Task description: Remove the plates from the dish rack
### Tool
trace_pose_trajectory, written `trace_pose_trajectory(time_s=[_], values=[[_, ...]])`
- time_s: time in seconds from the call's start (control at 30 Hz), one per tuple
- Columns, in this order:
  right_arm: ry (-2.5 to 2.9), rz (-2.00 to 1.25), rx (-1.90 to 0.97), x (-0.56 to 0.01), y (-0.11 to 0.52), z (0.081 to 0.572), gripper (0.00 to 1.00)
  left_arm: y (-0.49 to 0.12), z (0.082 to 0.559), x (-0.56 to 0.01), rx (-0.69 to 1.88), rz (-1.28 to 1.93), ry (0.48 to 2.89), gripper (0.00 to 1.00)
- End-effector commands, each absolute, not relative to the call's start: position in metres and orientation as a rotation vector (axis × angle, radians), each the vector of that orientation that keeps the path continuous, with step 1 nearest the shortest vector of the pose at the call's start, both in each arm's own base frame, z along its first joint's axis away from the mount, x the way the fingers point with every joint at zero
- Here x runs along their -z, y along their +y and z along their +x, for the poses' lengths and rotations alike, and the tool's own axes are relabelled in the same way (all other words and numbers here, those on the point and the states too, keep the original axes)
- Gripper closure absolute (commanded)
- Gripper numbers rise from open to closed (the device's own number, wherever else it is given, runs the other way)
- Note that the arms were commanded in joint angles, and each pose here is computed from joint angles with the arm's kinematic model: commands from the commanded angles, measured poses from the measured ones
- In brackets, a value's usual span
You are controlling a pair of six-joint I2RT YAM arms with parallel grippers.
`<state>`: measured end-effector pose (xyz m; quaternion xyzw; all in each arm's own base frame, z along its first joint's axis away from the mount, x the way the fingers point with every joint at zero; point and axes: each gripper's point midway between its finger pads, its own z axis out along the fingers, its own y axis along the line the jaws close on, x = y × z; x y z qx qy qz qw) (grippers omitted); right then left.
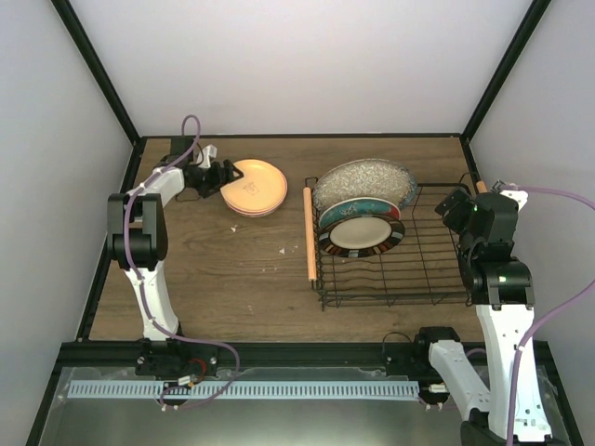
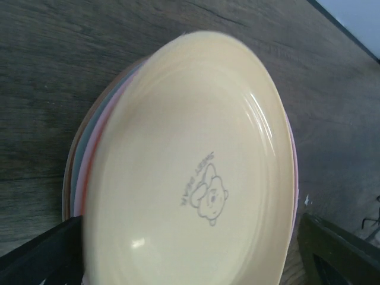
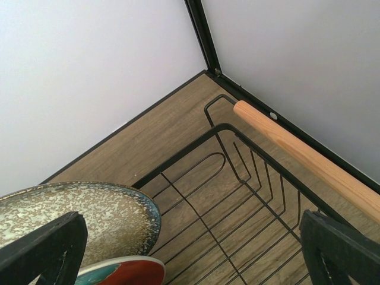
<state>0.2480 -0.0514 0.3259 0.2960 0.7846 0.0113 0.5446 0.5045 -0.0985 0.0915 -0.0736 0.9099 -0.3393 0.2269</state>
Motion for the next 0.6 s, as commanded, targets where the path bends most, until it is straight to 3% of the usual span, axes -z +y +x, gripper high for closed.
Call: trace_pose_trajectory(time_s=[0.0,0.37,0.47,0.57], values=[[1.813,0.719,-0.034,-0.342,-0.053,0.243,0.0,-0.1,0.512,-0.099,0.895,-0.15,2.493,0.0],[1.818,0.719,-0.046,-0.338,-0.052,0.247,0.0,-0.075,0.528,-0.116,0.635,-0.119,2.481,0.0],[1.822,0.72,-0.047,-0.335,-0.051,0.248,0.0,-0.068,0.547,-0.157,0.561,-0.092,2.38,0.0],[1.829,0.718,-0.051,-0.332,-0.05,0.249,0.0,-0.098,0.563,-0.238,0.575,0.088,2.201,0.0]])
